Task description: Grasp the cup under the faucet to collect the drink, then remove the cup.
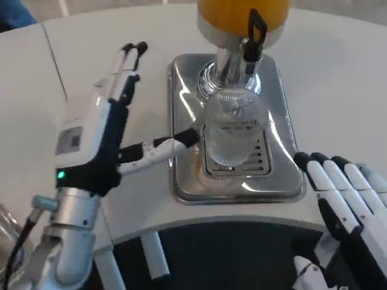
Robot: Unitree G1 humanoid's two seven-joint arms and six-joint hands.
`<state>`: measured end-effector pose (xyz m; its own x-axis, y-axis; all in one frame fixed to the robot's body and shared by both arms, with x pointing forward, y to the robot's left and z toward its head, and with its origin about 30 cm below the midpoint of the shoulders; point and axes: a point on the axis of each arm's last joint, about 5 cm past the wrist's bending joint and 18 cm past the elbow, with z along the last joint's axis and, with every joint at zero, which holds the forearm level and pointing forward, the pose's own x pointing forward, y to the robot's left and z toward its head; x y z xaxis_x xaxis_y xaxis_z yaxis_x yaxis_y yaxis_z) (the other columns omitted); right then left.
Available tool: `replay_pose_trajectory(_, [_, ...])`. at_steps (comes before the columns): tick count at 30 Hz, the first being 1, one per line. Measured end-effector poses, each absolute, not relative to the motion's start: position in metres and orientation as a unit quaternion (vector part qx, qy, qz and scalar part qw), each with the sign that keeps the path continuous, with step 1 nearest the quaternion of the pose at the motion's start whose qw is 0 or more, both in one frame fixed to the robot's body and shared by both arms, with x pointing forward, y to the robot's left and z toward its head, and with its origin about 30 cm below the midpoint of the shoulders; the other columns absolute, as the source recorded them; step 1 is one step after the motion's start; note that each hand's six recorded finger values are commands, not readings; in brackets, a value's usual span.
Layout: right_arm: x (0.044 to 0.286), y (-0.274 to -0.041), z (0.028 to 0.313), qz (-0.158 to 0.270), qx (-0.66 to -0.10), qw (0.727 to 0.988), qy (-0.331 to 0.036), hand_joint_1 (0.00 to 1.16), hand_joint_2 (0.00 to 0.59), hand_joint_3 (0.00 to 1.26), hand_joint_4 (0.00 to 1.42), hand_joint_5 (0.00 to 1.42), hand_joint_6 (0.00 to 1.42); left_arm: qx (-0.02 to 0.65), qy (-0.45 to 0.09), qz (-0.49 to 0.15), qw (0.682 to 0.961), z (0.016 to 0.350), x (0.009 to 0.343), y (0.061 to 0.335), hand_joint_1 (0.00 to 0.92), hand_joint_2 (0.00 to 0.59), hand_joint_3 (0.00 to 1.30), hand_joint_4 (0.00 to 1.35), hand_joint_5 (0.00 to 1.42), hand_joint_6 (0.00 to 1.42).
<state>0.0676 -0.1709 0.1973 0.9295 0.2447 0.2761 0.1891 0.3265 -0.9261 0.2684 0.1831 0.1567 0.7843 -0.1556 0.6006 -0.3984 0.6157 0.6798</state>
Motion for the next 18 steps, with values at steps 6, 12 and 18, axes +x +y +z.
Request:
replay_pose_trajectory(6, [0.068,-0.17,0.197,0.006,-0.573,0.797,-0.19,0.07,0.566,0.0,0.0,0.0,0.0,0.501,-0.32,0.046,0.803,0.16,0.237,0.214,0.19,0.048,0.0,0.0,0.17,0.15])
replay_pose_trajectory(12, [0.067,-0.169,0.196,-0.004,-0.549,0.817,-0.18,0.07,0.566,0.0,0.0,0.0,0.0,0.575,-0.319,0.019,0.753,0.162,0.206,0.228,0.085,0.071,0.0,0.0,0.11,0.12])
replay_pose_trajectory(18, [0.064,-0.171,0.195,-0.019,-0.493,0.854,-0.166,0.07,0.566,0.0,0.0,0.0,0.0,0.637,-0.293,-0.001,0.713,0.163,0.181,0.235,0.057,0.084,0.0,0.0,0.0,0.0])
